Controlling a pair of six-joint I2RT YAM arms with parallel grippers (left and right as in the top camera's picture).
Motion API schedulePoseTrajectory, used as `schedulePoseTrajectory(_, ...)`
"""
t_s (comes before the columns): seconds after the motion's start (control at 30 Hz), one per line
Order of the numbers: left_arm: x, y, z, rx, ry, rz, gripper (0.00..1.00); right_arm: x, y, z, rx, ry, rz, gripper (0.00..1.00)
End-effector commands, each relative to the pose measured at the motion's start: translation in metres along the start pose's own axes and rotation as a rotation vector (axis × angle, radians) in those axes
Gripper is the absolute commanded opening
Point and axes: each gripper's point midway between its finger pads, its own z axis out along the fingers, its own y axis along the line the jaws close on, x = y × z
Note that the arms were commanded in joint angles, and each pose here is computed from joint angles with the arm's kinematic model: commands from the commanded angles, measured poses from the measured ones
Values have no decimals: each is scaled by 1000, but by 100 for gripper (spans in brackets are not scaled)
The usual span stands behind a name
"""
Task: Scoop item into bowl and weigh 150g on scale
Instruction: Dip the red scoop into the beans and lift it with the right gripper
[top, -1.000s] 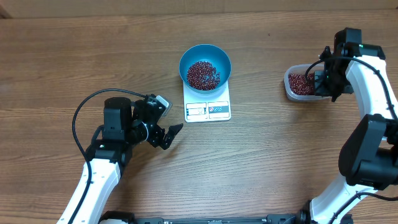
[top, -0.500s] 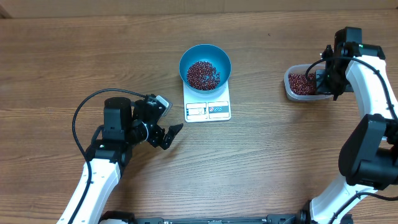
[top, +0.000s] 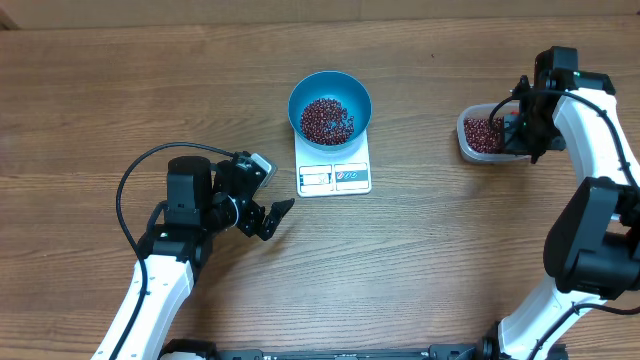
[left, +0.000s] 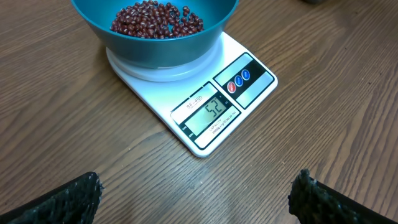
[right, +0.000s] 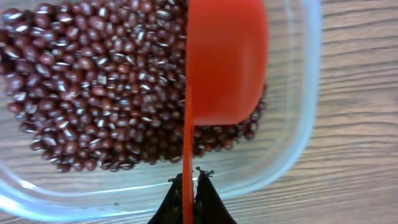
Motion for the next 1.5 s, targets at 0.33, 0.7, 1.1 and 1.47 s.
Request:
schedulePoseTrajectory(0.33, -2, -3, 1, 14, -4, -4, 100, 9, 33, 14, -193, 51, 3, 4)
schedulePoseTrajectory(0.7, -2, -3, 1, 14, -4, -5, 100, 6, 56, 7, -334, 31, -14, 4)
schedulePoseTrajectory(1.1, -2, -3, 1, 14, -4, -5, 100, 7, 69, 3, -411, 33, -21, 4)
schedulePoseTrajectory(1.47, -2, -3, 1, 14, -4, -5, 100, 8, 80, 11, -483, 53, -24, 4)
